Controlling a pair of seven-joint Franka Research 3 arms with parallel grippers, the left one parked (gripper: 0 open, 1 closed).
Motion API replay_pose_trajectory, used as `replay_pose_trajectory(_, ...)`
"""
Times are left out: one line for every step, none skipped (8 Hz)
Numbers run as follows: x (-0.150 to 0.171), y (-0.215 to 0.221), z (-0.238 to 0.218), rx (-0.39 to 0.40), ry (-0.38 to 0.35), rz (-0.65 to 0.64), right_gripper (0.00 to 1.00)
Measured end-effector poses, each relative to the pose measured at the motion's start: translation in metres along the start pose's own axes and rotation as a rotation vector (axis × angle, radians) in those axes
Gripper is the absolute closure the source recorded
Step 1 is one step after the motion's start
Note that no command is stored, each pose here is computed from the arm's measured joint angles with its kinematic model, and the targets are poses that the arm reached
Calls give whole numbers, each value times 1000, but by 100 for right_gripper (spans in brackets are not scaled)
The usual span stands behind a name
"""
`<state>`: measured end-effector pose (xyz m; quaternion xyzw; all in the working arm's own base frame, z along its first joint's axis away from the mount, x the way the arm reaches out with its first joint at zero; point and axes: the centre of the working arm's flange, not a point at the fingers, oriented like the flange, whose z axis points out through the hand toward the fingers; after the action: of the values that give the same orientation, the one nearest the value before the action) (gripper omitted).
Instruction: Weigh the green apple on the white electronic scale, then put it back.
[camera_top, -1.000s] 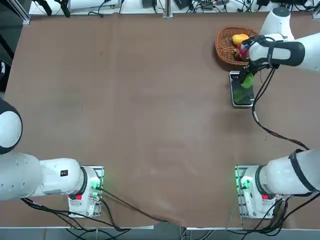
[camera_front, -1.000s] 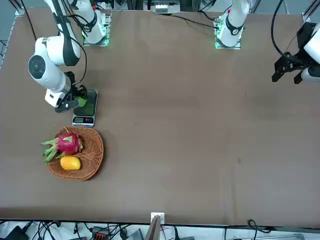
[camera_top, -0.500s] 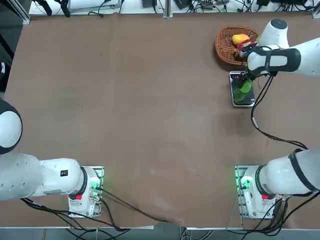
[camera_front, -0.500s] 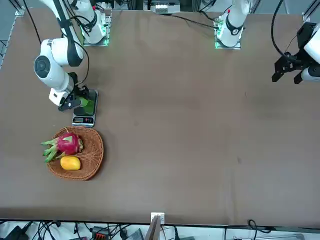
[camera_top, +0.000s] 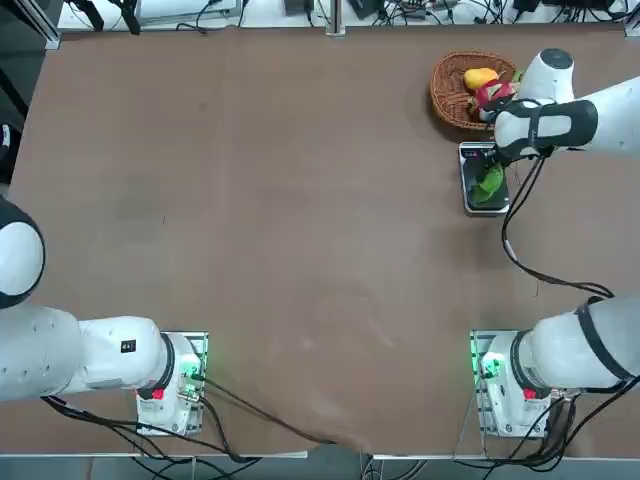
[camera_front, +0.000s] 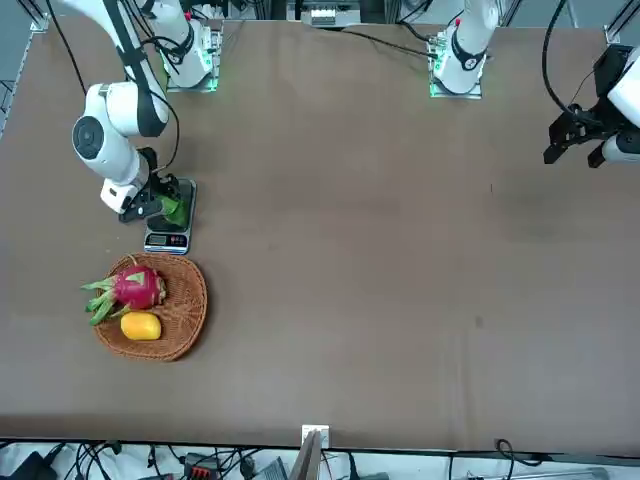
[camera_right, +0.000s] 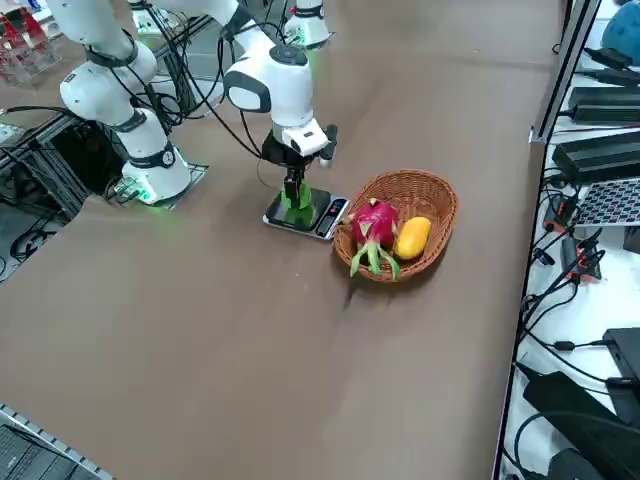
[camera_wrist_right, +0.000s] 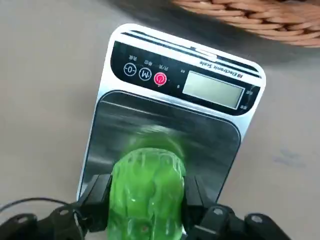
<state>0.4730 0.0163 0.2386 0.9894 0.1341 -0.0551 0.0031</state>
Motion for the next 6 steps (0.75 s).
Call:
replay_pose_trajectory(0, 0, 1, 0, -1, 0, 28)
replay_pose_trajectory(0, 0, 1, 0, -1, 0, 28)
replay_pose_trajectory(0, 0, 1, 0, -1, 0, 26)
replay_pose_trajectory(0, 0, 2, 1, -4, 0, 11)
replay_pose_trajectory(0, 0, 2, 1, -3, 0, 0)
replay_pose_trajectory(2, 0, -1, -1, 5, 3, 0)
